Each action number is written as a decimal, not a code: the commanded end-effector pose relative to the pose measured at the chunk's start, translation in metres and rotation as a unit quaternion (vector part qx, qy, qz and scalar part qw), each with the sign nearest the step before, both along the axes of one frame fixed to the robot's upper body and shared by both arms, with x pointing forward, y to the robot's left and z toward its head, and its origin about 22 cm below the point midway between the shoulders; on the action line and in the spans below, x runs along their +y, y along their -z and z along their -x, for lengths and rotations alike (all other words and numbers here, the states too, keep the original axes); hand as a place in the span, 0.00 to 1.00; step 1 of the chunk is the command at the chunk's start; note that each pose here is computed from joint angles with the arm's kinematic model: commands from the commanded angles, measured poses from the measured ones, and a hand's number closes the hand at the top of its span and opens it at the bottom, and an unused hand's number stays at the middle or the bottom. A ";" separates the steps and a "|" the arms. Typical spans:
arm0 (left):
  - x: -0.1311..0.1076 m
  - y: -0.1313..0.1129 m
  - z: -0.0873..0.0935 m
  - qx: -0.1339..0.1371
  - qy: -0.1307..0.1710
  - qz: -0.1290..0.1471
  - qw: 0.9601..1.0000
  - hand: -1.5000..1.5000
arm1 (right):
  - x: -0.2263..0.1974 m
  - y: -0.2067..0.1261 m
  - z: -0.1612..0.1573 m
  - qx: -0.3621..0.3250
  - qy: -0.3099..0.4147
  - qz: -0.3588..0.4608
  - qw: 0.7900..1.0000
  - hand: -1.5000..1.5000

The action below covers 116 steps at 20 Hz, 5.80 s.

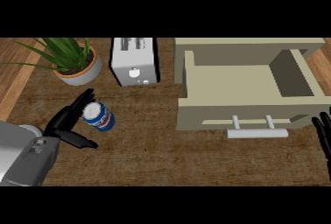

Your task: Pick up the can, place it into the drawer and close the drawer

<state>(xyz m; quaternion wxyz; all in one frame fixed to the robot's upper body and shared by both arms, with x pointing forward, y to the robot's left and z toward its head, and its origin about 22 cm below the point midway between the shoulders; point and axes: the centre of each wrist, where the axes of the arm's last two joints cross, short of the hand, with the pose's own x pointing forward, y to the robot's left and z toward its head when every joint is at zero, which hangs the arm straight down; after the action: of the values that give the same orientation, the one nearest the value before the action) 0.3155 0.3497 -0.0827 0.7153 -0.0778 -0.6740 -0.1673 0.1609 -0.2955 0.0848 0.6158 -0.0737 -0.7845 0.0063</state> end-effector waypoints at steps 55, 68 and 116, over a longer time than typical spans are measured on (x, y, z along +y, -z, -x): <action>-0.118 -0.071 -0.027 -0.085 -0.165 0.096 0.978 1.00 | -0.020 -0.013 0.009 -0.004 0.028 -0.013 1.000 0.00; -0.206 -0.194 -0.040 -0.117 -0.118 0.066 0.984 1.00 | -0.013 -0.015 0.032 -0.009 0.021 -0.020 1.000 0.00; -0.370 -0.301 -0.111 -0.143 -0.130 -0.046 0.980 1.00 | -0.004 -0.025 -0.016 -0.025 -0.002 -0.011 1.000 0.00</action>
<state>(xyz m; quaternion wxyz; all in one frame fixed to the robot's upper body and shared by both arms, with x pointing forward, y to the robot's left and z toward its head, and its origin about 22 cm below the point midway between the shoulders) 0.4234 -0.0214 0.2235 0.6307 0.0510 -0.7662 -0.1123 0.1707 -0.3035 0.1079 0.6015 -0.0683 -0.7959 0.0001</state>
